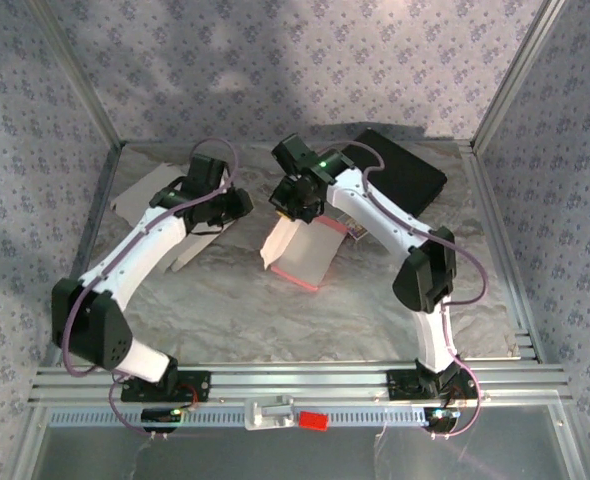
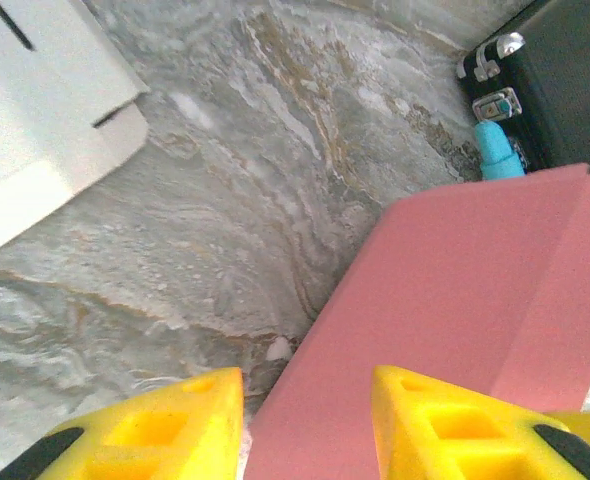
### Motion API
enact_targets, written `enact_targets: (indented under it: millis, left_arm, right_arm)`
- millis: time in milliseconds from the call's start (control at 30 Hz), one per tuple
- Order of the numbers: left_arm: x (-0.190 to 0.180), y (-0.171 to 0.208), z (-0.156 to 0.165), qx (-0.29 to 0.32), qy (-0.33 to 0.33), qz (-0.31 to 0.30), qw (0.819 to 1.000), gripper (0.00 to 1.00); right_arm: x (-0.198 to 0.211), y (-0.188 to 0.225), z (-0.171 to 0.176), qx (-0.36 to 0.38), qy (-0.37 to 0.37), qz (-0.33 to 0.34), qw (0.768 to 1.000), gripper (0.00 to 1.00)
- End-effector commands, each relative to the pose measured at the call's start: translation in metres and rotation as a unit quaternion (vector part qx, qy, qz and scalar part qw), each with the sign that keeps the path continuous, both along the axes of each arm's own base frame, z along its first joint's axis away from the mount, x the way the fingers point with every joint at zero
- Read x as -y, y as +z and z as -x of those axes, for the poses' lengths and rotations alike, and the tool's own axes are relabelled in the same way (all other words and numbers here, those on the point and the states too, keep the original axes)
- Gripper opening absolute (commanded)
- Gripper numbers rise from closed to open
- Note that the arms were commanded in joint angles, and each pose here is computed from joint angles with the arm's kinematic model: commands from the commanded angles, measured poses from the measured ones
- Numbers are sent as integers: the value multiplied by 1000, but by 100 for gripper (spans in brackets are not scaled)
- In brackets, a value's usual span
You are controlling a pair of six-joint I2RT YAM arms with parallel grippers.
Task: Fold the paper box
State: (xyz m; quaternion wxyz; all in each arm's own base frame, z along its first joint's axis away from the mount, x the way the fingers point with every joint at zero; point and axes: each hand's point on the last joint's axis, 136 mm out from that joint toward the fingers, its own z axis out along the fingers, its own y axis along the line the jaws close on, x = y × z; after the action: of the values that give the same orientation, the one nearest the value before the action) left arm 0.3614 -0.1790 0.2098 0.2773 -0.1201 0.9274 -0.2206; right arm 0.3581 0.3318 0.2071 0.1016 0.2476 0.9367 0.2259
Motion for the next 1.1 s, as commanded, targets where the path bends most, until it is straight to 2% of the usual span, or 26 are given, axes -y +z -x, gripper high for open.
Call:
enact_targets:
  millis: [0,100,233,400,533,633,733,833,1067]
  left_arm:
    - [-18,0,19,-3,-14,-61,998,39]
    - [-15,-4,29,-4,-44,-61,997,39]
    - [-12,-7,41,-11,-87,-67,994,38]
    - [-12,-14,57,-22,-139,-84,987,38]
    - [-7,-16,64,1,-183,-85,979,38]
    - [0,-21,69,31,-236,-87,967,39]
    - [12,-26,60,61,-263,-80,960,40]
    - [26,-32,52,86,-291,-74,950,41]
    - [38,-53,26,118,-329,-109,931,44]
  right_arm:
    - [24,22,-2,10,-161,-20,987,0]
    - [41,23,4,-5,-258,1,966,0]
    - [43,23,11,-28,-331,17,943,0]
    - [38,8,7,-65,-417,-25,906,0]
    - [39,-3,3,-91,-449,-50,887,0]
    - [46,-6,-3,-91,-448,-45,888,0]
    - [47,-12,-12,-87,-434,-49,895,0]
    - [44,-15,-18,-87,-401,-54,910,8]
    - [55,-7,-25,-71,-312,-49,946,17]
